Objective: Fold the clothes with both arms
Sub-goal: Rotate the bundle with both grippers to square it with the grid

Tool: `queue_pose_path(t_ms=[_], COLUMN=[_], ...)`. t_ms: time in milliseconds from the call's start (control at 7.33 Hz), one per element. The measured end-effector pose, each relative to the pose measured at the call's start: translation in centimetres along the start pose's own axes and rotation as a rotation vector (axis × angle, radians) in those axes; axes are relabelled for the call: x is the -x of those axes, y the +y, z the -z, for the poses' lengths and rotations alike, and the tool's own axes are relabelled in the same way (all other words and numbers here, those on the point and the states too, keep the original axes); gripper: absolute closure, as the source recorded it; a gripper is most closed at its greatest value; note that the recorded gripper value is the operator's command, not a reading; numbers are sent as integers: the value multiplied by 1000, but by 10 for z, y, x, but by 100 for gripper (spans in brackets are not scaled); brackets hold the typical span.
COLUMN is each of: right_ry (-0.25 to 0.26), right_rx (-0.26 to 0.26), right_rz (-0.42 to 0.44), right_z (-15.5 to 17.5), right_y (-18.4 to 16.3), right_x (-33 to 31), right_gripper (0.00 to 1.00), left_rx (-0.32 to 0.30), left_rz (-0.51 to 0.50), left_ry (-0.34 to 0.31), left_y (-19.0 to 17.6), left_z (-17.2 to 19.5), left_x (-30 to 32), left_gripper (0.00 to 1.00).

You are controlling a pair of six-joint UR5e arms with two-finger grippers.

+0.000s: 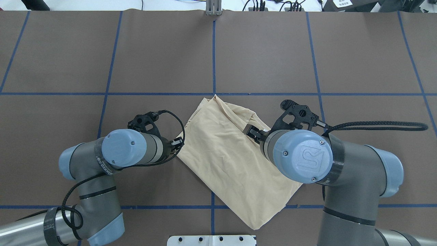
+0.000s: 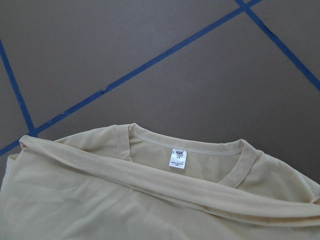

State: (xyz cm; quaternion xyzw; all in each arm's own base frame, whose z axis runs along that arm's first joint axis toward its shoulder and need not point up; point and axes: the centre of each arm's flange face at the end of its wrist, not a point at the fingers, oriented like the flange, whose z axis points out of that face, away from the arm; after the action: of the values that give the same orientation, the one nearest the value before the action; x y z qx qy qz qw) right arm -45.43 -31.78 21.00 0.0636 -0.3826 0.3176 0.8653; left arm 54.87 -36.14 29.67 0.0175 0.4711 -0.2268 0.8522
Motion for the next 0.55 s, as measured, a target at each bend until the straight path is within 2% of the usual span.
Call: queue_pose_path(t_ms=[273,545], right_ry=[6,14], right_rx=[-2,-2], right_rz=[0,1], right_z=[-3,-8], right_y=[0,3], right_x=[0,0], right_gripper=[0,0], left_rx=[-39,-148], left_rz=[-19,-71], left_ry=[5,9], left_y=[-31,-122], left_z=[4,-5], left_x=[-3,-19], left_gripper=[100,100])
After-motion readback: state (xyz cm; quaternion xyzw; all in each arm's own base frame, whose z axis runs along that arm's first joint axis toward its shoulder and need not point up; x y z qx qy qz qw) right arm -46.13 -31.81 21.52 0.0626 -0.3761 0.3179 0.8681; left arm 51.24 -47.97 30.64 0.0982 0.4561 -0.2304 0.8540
